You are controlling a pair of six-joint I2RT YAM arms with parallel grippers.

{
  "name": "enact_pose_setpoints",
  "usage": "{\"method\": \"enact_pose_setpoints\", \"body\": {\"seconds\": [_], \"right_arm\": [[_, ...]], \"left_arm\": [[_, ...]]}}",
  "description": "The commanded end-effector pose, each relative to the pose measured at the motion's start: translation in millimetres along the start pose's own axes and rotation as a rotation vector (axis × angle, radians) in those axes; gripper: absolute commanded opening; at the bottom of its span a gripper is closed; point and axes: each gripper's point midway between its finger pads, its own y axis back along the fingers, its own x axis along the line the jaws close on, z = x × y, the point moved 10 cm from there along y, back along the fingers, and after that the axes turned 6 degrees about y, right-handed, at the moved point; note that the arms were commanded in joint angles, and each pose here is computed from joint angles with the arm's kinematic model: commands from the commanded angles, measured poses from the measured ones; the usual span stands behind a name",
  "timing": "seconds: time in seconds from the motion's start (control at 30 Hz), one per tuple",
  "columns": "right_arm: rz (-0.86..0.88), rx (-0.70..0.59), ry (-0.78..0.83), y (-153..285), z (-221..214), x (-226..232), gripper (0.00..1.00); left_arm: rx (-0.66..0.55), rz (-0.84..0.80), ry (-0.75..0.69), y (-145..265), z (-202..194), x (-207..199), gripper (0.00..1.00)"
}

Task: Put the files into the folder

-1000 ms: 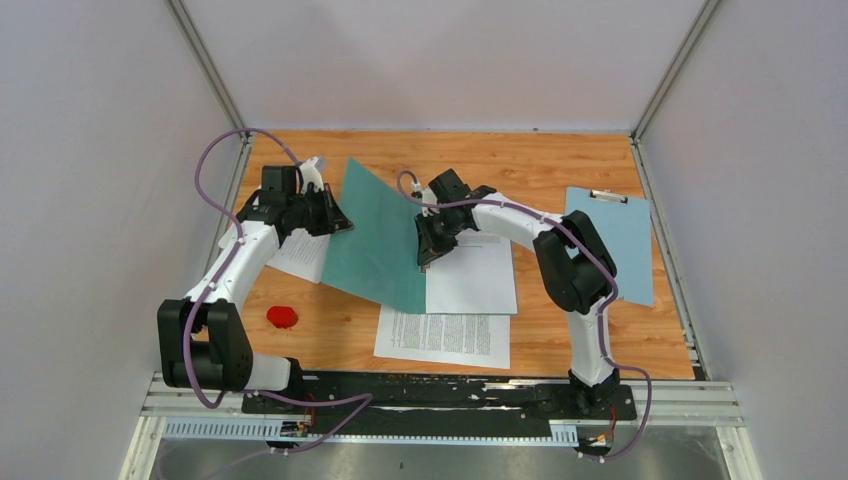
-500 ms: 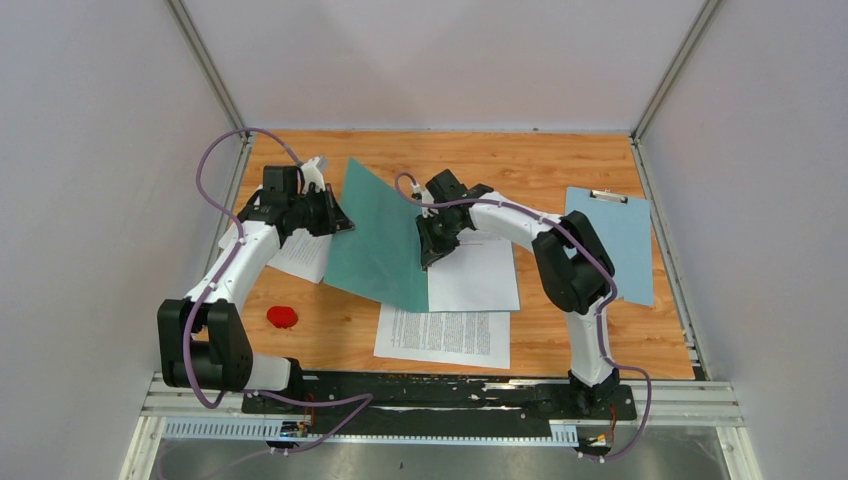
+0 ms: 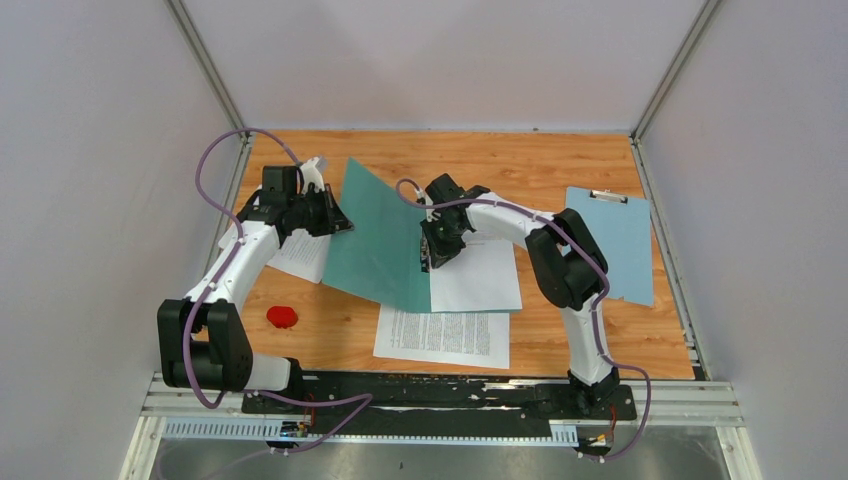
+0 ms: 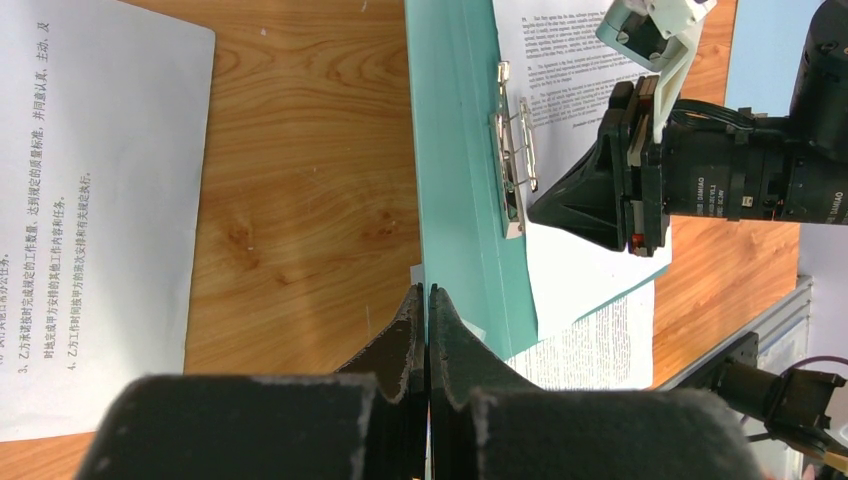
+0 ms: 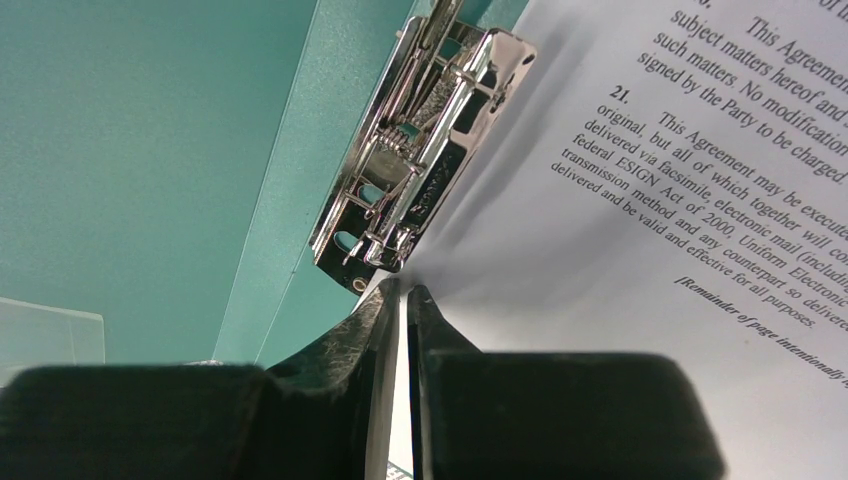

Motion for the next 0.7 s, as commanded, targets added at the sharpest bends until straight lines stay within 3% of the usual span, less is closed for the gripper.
{"method": "enact_pose_setpoints", "body": {"seconds": [0.0,0.5,0.67], "right_arm": [[-0.01,-0.053,0.044,8.8,11.4,2.9,0.1],[0.108,-0.177,0.056,49.8,24.9,13.1,0.11],[0.036,-0.267,-0.003,78.3,14.8,-16.2,0.26]], "left_arm": [[-0.006,-0.006,-0.037,3.6,0.0,-2.1,0.0],[-0.001,-0.018,-0.034,2.8,-1.0,-2.2,0.0],[-0.002,-0.022,-0.034,3.3,-1.2,-2.8,0.0]]}}
